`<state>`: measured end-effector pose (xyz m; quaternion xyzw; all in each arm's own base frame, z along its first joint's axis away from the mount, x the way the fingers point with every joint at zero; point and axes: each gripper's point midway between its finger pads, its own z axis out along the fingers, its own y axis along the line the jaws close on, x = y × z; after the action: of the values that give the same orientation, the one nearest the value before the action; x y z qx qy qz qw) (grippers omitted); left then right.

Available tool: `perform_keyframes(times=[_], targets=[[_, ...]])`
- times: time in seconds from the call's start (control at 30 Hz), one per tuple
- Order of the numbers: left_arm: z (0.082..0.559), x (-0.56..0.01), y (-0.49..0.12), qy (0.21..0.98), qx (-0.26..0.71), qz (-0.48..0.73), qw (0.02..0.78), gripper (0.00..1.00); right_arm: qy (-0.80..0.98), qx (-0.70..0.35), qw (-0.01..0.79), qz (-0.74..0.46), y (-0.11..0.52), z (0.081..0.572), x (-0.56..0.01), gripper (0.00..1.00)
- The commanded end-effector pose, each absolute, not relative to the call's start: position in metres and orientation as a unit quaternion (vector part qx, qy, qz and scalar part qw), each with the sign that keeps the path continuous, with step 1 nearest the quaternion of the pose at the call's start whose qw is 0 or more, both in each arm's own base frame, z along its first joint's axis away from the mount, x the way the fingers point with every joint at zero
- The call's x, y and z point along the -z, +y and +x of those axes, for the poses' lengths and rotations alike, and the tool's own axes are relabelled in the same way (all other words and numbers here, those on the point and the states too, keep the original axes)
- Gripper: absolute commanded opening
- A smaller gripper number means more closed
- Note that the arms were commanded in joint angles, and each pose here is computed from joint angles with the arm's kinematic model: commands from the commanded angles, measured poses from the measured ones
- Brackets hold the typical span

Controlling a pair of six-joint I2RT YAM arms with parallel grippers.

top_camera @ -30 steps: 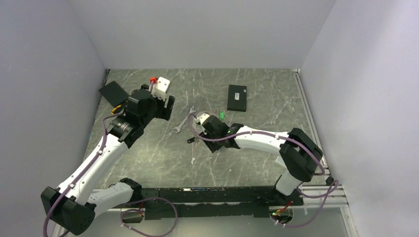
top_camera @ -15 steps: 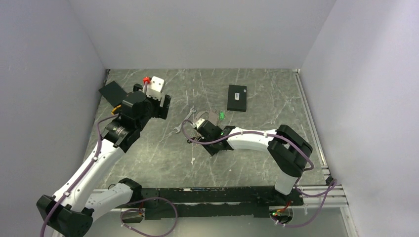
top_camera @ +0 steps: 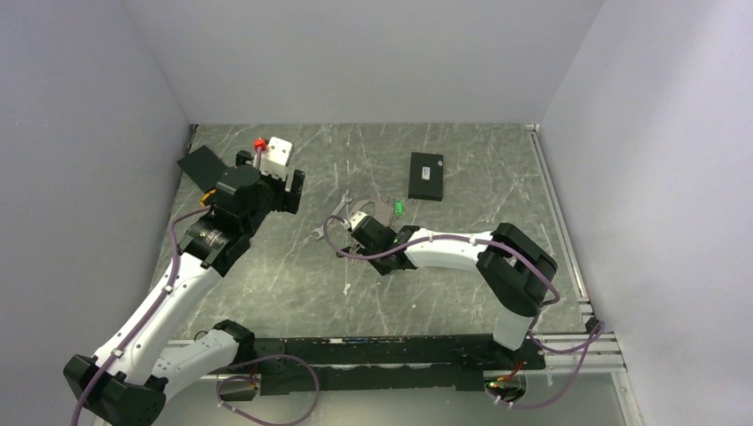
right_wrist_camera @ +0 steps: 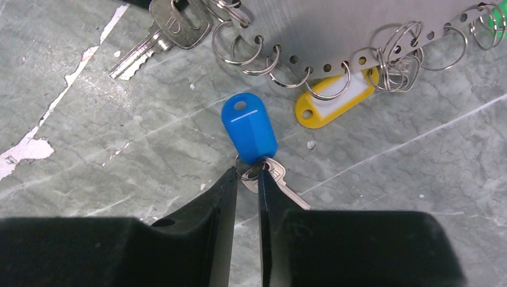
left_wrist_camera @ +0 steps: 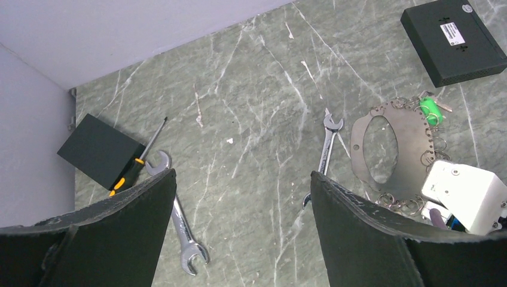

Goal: Put the keys on the keyring

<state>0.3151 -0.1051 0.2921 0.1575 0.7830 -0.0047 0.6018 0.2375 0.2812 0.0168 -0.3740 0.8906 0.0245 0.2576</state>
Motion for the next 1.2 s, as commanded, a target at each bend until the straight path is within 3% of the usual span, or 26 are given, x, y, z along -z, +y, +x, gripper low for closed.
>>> perform_keyframes(times=[0.0,0.53,0.97,1.0,1.1,1.17], targets=[[0.319,-0.300,-0.107,0.773,0.005,0.157,0.615,0.87,0.891,-0.017,0.251,-0.378,0.283,0.238,-0.008,0.17],[0.320,-0.298,-0.108,0.775,0.004,0.159,0.611,0.87,0.882,-0.051,0.278,-0.376,0.293,0.235,-0.030,0.00],[0.320,-0.297,-0.108,0.777,0.002,0.159,0.610,0.87,0.871,-0.152,0.300,-0.359,0.314,0.219,-0.064,0.00],[0.320,-0.297,-0.108,0.776,0.003,0.159,0.610,0.87,0.871,-0.149,0.303,-0.357,0.313,0.221,-0.065,0.04],[0.319,-0.299,-0.108,0.775,0.004,0.160,0.612,0.87,0.871,-0.123,0.313,-0.358,0.304,0.226,-0.061,0.44],[0.319,-0.299,-0.109,0.774,0.007,0.160,0.612,0.87,0.872,-0.104,0.311,-0.363,0.299,0.229,-0.054,0.55]])
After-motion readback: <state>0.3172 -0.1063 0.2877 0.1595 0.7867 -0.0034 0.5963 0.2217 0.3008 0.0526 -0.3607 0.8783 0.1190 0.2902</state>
